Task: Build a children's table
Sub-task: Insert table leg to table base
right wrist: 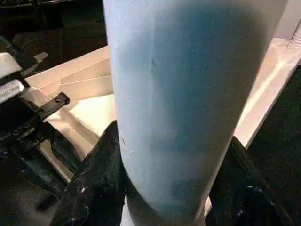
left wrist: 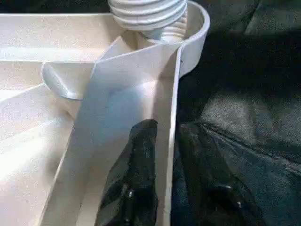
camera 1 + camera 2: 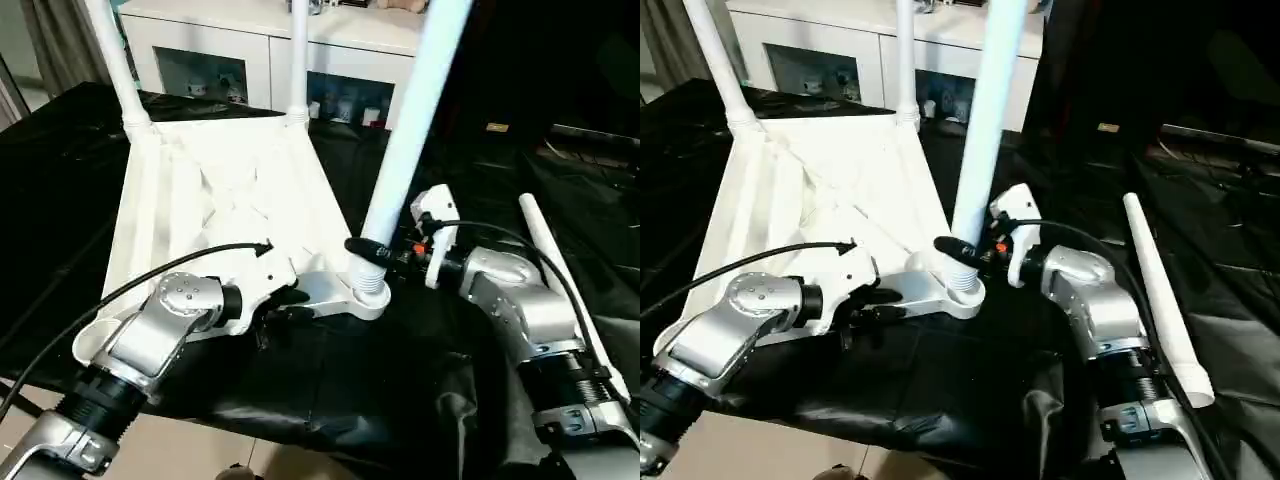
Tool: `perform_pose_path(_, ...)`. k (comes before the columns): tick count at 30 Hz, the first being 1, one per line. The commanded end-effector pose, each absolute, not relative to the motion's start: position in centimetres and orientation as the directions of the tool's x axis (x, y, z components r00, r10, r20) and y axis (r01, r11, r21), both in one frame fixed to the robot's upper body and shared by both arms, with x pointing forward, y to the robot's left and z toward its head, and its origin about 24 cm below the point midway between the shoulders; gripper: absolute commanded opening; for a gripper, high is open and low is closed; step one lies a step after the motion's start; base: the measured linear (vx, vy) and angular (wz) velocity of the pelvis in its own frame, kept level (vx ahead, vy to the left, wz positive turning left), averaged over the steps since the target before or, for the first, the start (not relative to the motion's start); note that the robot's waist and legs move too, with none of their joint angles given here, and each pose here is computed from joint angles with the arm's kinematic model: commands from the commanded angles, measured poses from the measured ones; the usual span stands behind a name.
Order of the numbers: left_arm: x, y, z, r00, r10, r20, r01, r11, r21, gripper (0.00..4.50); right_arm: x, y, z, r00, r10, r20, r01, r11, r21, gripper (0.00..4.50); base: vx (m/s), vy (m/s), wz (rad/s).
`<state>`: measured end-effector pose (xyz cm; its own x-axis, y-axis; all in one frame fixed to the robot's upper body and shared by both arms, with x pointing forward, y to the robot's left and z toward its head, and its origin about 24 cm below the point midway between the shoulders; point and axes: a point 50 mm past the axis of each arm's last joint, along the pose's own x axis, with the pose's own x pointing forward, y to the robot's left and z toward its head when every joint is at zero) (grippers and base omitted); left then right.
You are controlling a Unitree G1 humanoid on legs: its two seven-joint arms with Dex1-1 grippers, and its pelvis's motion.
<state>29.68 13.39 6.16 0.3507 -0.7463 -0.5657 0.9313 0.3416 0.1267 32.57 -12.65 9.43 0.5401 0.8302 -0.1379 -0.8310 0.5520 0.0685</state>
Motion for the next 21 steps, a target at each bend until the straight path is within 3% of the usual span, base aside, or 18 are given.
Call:
perform_pose_path(1,29.8,13.0,6.2,0.324,-0.743,-0.586,0.942,0.312,0.126,0.6,32.7,-12.8,9.5,0.542,0.828,-0.143,-0.832,0.553,0.049,1.84,0.0,0.0,0.0)
perform_pose_path(9,29.8,12.7,5.7,0.288,-0.717,-0.635,0.954,0.273,0.124,0.02,32.6,-13.3,9.1,0.551,0.817,-0.168,-0.826,0.563,0.033,1.84,0.0,0.0,0.0)
perform_pose_path(21,29.3,13.2,4.9,0.255,-0.7,-0.667,0.964,0.238,0.12,0.0,32.2,-13.5,7.7,0.524,0.814,-0.249,-0.83,0.554,0.066,1.84,0.0,0.0,0.0)
